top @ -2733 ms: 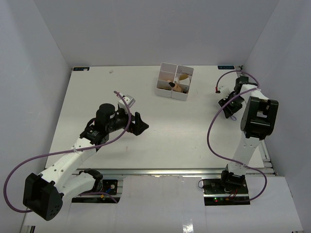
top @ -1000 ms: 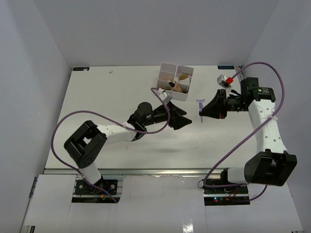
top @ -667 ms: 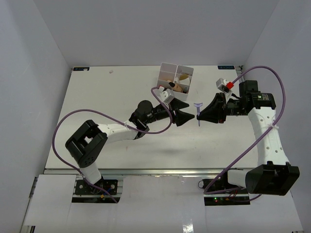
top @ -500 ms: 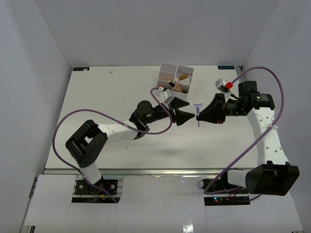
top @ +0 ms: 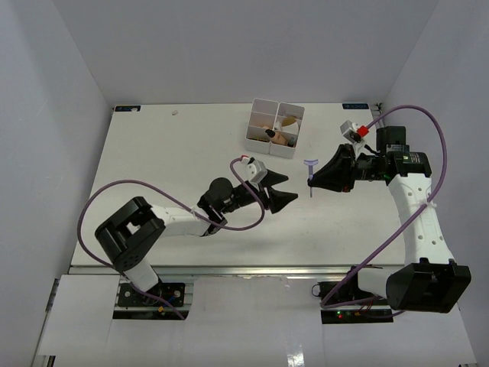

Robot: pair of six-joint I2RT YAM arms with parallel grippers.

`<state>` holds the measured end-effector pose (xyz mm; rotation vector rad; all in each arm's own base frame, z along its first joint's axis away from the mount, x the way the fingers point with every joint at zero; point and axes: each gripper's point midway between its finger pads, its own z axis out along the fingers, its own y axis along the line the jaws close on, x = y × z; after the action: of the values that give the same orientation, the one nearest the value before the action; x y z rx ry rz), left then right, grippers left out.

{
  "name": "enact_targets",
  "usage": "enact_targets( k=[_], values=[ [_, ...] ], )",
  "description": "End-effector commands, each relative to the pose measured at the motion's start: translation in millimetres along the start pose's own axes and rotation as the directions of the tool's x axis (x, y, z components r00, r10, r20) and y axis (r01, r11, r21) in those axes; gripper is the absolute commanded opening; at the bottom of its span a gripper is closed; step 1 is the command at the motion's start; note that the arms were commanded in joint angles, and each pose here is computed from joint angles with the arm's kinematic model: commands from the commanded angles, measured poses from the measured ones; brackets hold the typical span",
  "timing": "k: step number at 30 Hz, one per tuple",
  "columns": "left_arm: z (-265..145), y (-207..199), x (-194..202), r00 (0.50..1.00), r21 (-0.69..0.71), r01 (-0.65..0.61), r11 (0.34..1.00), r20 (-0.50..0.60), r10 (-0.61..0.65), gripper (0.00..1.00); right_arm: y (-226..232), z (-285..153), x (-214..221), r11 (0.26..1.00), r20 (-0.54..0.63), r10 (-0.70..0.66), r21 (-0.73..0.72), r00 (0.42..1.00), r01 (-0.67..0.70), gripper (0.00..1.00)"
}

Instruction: Organize the makeup

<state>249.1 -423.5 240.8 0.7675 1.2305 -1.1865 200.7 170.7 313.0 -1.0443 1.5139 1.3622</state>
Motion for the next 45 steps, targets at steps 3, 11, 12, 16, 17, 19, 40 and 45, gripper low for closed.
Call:
enact_targets(
  k=[3, 11, 12, 16, 17, 19, 40, 45],
  values=[
    [-42, -25, -36, 0.996, -0.089, -0.002, 0.996, 0.091, 0.010, 0.82, -17, -3, -23, 0.985, -0.019, -0.103, 0.134, 0.994, 0.105, 0.17],
    [-5, -41, -42, 0.996, -0.194, -0.010, 0.981, 0.081, 0.026, 0.82, -51, 1, -23, 0.933, 0.011, -0.137, 0.337, 0.990, 0.125, 0.18],
    [4, -39, -44, 0.996, -0.222, -0.018, 0.975, 0.086, 0.038, 0.82, -54, 0, -22, 0.928, 0.016, -0.131, 0.353, 0.991, 0.117, 0.18],
    [25, -31, -43, 0.993, -0.296, -0.049, 0.954, 0.084, 0.077, 0.78, -62, -3, -22, 0.906, 0.032, -0.119, 0.414, 0.992, 0.095, 0.18],
    [27, -26, -43, 0.993, -0.322, -0.050, 0.945, 0.088, 0.083, 0.77, -62, -4, -22, 0.903, 0.038, -0.117, 0.421, 0.992, 0.091, 0.18],
    [32, -18, -45, 0.991, -0.365, -0.051, 0.930, 0.099, 0.093, 0.75, -60, -5, -21, 0.896, 0.046, -0.126, 0.433, 0.991, 0.094, 0.18],
    [61, -8, -59, 0.969, -0.413, -0.172, 0.894, 0.092, 0.229, 0.42, -51, -5, -14, 0.895, 0.094, -0.091, 0.444, 0.991, 0.040, 0.18],
    [63, -9, -57, 0.969, -0.408, -0.181, 0.895, 0.080, 0.232, 0.16, -51, -6, -14, 0.893, 0.094, -0.094, 0.448, 0.991, 0.042, 0.18]
  ],
)
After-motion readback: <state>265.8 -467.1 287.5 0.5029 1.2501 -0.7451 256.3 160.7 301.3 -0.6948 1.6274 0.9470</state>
